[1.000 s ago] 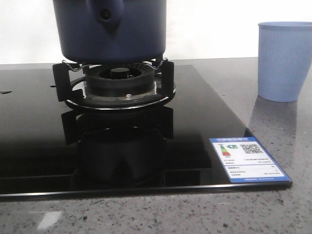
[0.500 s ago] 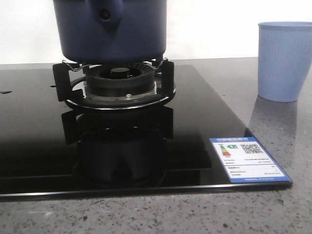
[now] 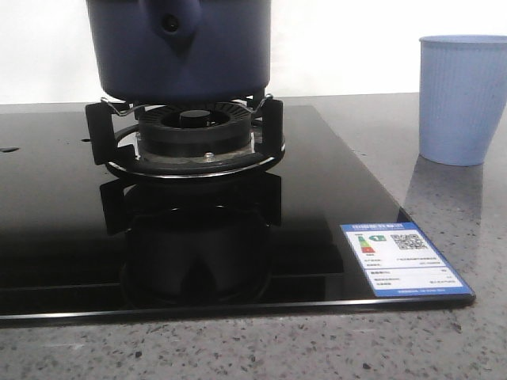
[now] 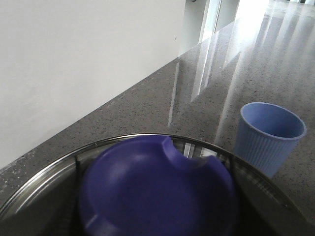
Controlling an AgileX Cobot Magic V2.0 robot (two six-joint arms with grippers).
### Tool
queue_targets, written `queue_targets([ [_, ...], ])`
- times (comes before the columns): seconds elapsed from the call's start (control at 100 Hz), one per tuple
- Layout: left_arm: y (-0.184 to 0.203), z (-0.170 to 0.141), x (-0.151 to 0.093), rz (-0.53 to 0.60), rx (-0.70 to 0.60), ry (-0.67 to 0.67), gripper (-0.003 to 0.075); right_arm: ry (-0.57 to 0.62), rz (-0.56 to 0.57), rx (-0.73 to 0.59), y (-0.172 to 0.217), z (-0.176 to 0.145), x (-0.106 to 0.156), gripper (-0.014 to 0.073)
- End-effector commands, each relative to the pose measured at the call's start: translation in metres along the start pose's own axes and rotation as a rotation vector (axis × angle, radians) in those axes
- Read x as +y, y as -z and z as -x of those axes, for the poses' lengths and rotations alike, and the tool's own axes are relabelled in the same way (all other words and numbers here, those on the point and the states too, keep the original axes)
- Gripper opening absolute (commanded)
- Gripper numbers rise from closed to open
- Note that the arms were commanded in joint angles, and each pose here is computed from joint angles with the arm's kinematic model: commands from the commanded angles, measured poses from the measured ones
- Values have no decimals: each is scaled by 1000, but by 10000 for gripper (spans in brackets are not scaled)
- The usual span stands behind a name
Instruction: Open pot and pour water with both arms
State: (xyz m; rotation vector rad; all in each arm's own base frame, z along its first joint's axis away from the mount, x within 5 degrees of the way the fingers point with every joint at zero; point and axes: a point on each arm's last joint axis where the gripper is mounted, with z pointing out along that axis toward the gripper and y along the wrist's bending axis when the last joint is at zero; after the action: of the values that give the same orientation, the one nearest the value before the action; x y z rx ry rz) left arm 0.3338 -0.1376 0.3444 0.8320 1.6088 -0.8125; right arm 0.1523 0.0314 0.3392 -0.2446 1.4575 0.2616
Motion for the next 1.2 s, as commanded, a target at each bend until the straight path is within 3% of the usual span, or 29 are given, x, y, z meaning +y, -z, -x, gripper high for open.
queue_targets([
  [0.0, 8, 30, -14, -35, -110, -12, 293, -7, 44, -47, -1, 8, 4, -66],
  [0.49, 2, 29, -18, -27, -105, -65, 303, -15, 74, -52, 0, 3, 7, -66],
  [0.56, 2, 29, -18, -27, -105, -65, 351, -15, 76, -53, 0, 3, 7, -66],
  [0.71, 3, 33, -18, -16, -135, -36, 536, -15, 76, -53, 0, 3, 7, -66],
  [0.89, 13, 49, -24, -22, -234, 10, 545, -15, 77, -54, 0, 3, 7, -66],
  [0.96, 21, 58, -31, -21, -256, -13, 498, -15, 87, -62, 0, 4, 8, -66],
  [1.09, 47, 80, -52, 25, -272, -124, 253, 49, 157, -115, 8, 11, 16, -66],
  [1.19, 73, 91, -72, 93, -286, -194, 162, 102, 214, -125, 18, 15, 26, -66],
])
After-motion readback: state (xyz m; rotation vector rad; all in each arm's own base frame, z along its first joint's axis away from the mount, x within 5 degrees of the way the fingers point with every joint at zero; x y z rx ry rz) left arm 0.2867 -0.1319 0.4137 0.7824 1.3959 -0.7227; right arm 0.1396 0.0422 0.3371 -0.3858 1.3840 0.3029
